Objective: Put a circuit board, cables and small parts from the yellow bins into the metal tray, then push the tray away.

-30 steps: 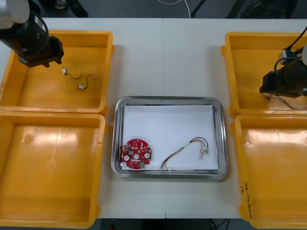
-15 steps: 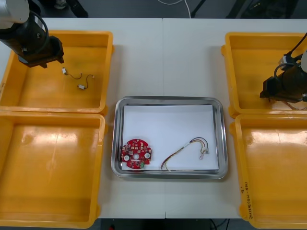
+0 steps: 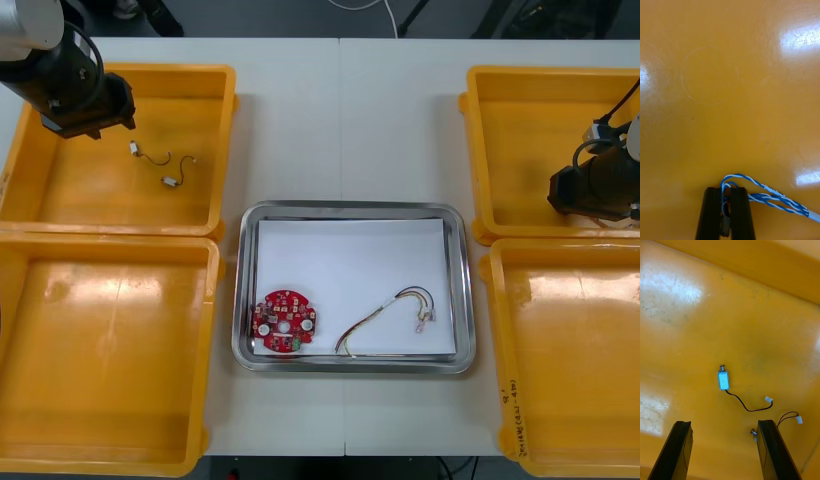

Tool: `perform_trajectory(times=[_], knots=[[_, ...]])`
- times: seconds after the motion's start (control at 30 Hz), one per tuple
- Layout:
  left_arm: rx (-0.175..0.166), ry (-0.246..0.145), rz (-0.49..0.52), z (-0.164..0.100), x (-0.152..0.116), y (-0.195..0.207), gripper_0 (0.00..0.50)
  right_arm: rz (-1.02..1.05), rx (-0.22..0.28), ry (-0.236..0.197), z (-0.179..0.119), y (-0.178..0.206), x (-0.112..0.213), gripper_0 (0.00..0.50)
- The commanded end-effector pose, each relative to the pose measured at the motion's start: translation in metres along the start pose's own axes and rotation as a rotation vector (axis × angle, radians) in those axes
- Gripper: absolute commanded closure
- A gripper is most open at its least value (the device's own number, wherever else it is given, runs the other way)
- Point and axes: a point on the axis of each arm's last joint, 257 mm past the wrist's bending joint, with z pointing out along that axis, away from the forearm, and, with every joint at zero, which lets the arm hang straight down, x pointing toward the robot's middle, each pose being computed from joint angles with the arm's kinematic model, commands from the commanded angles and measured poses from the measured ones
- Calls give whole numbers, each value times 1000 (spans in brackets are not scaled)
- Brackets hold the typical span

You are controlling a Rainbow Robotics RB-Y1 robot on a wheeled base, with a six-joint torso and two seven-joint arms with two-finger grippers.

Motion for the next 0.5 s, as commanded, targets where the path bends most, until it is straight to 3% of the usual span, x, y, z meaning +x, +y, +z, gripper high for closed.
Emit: perform_trajectory(times=[0.03, 0.5], knots=[[51, -80, 110, -17, -29, -33, 0, 8, 2, -14, 2, 1, -1, 500], [66, -105, 84, 8, -30, -34, 0, -20, 7, -53, -16, -2, -19, 500]])
